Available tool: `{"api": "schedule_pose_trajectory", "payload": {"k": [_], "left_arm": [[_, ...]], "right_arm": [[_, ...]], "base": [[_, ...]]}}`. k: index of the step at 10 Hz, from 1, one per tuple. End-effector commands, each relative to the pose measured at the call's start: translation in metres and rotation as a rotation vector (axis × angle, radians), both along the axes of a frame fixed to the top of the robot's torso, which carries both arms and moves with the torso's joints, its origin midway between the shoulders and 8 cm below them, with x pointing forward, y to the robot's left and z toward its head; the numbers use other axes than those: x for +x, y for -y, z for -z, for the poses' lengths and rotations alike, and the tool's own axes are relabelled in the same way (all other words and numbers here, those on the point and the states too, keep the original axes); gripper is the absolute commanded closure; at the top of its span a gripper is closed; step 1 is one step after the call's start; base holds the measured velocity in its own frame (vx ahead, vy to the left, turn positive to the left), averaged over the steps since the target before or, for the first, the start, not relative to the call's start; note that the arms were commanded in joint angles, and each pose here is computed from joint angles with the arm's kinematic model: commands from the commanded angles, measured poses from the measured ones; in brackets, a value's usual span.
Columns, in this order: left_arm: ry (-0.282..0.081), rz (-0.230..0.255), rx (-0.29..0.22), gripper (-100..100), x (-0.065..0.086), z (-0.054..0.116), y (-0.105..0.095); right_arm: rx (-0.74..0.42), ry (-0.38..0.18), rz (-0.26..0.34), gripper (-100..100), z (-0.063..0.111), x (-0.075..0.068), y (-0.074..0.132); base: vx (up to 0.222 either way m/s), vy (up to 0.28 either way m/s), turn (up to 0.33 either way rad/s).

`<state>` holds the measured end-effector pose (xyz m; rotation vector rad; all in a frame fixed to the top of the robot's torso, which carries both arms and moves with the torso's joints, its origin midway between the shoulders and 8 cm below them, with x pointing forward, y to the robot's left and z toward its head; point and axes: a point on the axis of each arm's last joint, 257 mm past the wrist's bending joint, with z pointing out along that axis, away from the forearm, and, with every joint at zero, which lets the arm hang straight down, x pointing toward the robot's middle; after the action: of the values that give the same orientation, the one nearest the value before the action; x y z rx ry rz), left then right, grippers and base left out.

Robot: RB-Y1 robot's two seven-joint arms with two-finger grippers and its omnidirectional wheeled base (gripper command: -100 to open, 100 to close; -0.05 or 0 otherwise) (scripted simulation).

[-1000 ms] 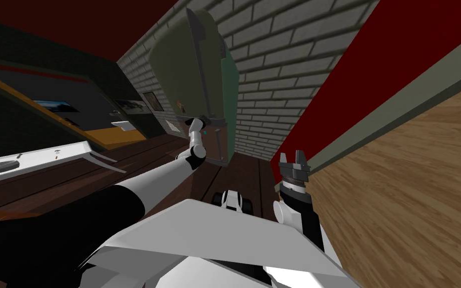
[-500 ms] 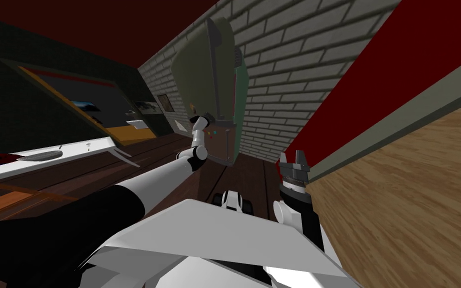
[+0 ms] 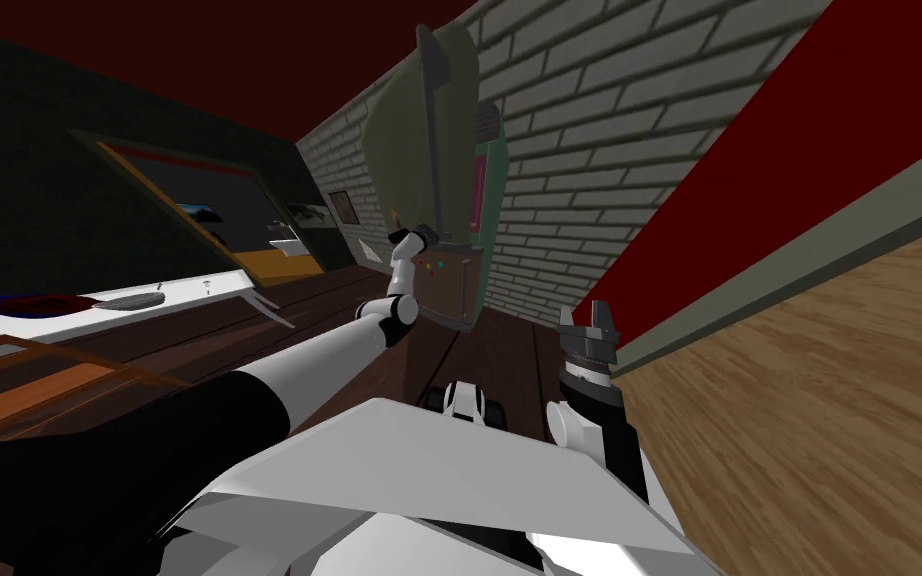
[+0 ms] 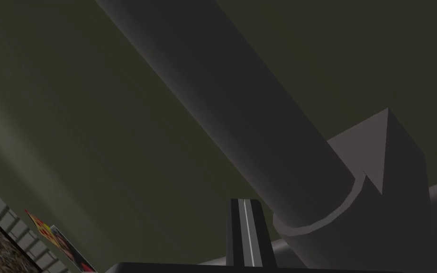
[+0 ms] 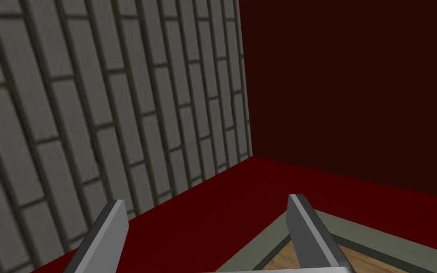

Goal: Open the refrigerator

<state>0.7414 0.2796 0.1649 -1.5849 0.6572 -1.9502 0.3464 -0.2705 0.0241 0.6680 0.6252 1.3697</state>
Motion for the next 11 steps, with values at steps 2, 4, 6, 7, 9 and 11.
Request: {"api": "schedule_pose_trajectory", "payload": {"k": [2,4,6,7,9,11], "left_arm": [[0.001,0.074,0.006,100,0.005,0.001,0.052],[-0.003,0.129,-0.013,100,0.005,0.004,0.087],[-0.006,0.149,0.012,100,0.004,0.005,0.104],[-0.011,0.192,-0.030,100,0.003,0.009,0.127],[-0.017,0.218,0.001,100,0.001,0.012,0.148],[-0.025,0.265,-0.027,100,-0.002,0.018,0.177]], "right_arm": [[0.000,0.000,0.000,0,0.000,0.000,0.000],[0.000,0.000,0.000,0,0.000,0.000,0.000],[0.000,0.000,0.000,0,0.000,0.000,0.000],[0.000,0.000,0.000,0,0.000,0.000,0.000],[0.000,0.000,0.000,0,0.000,0.000,0.000],[0.000,0.000,0.000,0,0.000,0.000,0.000]], "base": [[-0.086,0.168,0.050],[-0.092,0.217,0.155],[-0.035,0.063,-0.008],[-0.089,0.128,0.214],[-0.070,0.158,0.047],[-0.047,0.122,0.104]]}}
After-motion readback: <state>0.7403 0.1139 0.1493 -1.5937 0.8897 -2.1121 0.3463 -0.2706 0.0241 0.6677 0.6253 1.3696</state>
